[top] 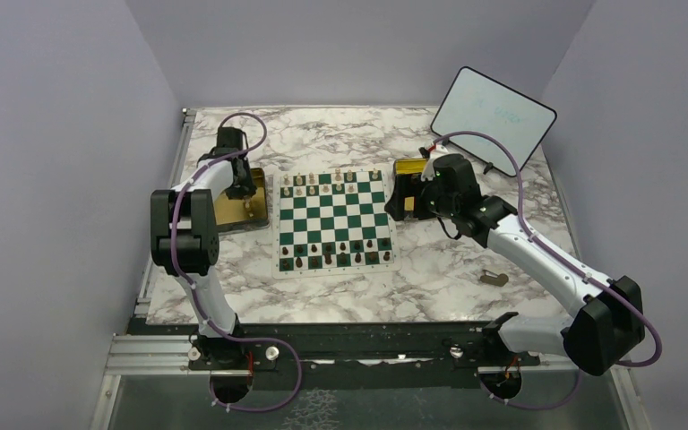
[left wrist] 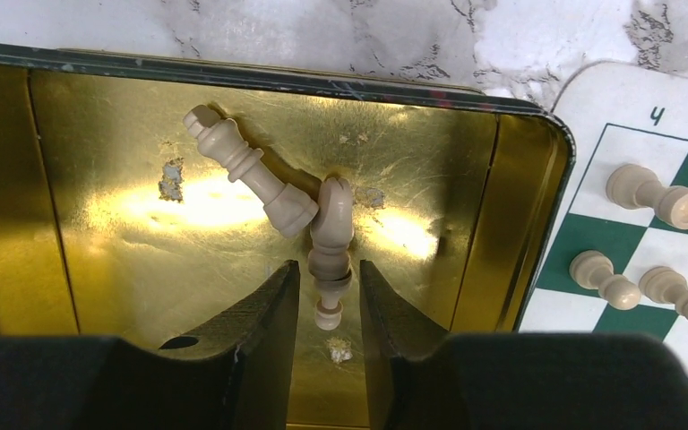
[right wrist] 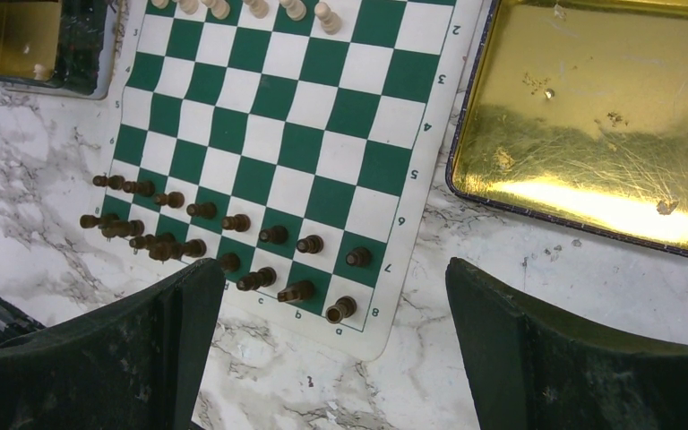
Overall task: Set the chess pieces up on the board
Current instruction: Pick up the chess piece from the storage box.
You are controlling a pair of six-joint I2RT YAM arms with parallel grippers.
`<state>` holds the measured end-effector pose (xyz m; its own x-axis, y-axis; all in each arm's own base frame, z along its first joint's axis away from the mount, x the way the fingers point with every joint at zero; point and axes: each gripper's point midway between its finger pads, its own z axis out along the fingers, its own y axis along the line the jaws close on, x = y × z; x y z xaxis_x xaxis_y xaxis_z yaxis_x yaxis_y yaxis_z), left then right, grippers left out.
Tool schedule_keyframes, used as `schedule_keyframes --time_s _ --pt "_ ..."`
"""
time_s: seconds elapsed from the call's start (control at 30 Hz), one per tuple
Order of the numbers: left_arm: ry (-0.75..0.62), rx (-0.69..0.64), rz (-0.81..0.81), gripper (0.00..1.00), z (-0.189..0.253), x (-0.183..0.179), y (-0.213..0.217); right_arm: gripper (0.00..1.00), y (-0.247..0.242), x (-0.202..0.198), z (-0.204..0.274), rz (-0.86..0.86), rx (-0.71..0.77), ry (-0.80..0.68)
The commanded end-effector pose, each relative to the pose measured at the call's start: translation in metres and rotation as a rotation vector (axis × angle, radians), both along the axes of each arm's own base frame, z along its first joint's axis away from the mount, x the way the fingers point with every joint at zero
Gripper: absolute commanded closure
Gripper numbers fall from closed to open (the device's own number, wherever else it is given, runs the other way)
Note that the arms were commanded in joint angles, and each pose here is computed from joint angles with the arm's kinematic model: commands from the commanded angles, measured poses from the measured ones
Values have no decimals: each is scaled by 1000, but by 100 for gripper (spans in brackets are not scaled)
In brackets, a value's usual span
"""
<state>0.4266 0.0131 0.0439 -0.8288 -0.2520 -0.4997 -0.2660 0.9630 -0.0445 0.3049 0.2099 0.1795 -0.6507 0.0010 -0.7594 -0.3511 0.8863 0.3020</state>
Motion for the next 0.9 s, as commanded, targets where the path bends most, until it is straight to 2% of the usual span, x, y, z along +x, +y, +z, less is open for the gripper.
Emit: schedule_keyframes --time_s 0.0,0.4,0.53,0.87 --pt "3 -15 -10 68 -8 3 -2 0 1 4 14 -5 25 -28" --pt "28 -31 -48 69 -18 5 -6 0 3 11 17 -6 13 -38" --pt "19 -30 -56 76 -14 7 -7 0 2 11 20 -5 15 -47" --pt "-54 -37 -60 84 23 10 -8 0 2 13 34 -10 26 -74"
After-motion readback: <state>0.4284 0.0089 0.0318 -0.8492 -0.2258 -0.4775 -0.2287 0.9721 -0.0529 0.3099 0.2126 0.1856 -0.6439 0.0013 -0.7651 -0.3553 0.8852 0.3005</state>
